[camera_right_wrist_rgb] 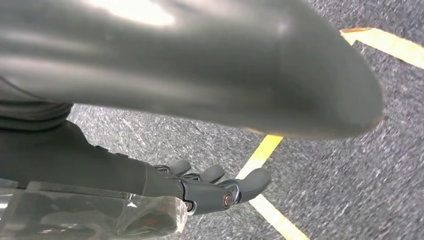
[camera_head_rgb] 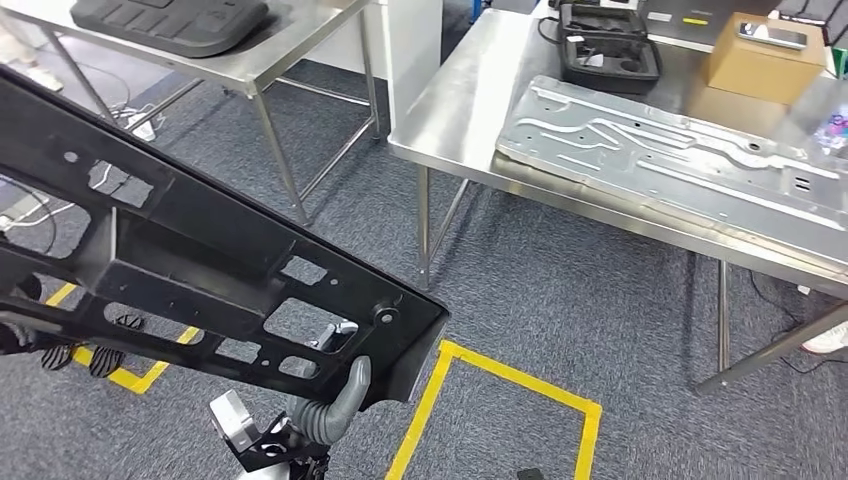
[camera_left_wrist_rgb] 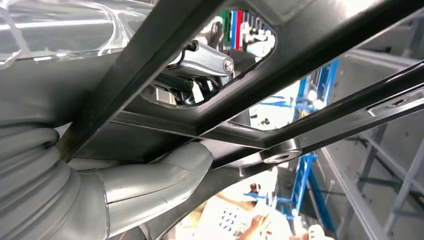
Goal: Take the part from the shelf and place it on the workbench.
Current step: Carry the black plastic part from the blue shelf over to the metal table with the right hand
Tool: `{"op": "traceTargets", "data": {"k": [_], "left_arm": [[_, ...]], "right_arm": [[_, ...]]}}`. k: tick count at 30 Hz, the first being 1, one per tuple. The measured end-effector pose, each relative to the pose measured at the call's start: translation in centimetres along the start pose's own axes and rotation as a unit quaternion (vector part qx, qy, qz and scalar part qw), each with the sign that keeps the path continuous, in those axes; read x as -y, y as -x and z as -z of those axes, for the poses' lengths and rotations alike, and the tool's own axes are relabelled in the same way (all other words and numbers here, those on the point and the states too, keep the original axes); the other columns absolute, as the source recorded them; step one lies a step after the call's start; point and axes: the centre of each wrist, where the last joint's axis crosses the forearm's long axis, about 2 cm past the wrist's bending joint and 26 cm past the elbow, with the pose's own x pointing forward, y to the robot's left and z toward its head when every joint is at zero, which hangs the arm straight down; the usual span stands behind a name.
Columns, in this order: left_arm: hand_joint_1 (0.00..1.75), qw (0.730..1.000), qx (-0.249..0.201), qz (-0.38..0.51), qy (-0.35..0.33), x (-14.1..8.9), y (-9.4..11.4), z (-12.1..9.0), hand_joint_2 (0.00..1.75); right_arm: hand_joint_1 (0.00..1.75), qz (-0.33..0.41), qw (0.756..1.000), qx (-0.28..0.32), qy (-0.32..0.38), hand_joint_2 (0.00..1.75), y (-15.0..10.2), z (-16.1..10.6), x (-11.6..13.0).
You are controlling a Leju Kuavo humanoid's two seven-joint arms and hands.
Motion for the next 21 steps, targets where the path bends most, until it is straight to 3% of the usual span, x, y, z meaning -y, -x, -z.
{"op": "traceTargets", "data": {"k": [21], "left_arm": [[1.75, 1.0, -0.007, 0.005, -0.005, -0.01, 0.25, -0.47, 1.75]], "right_arm": [[0.0, 0.003, 1.0, 0.004, 0.0, 0.0, 0.21, -0.03, -0.02]]}}
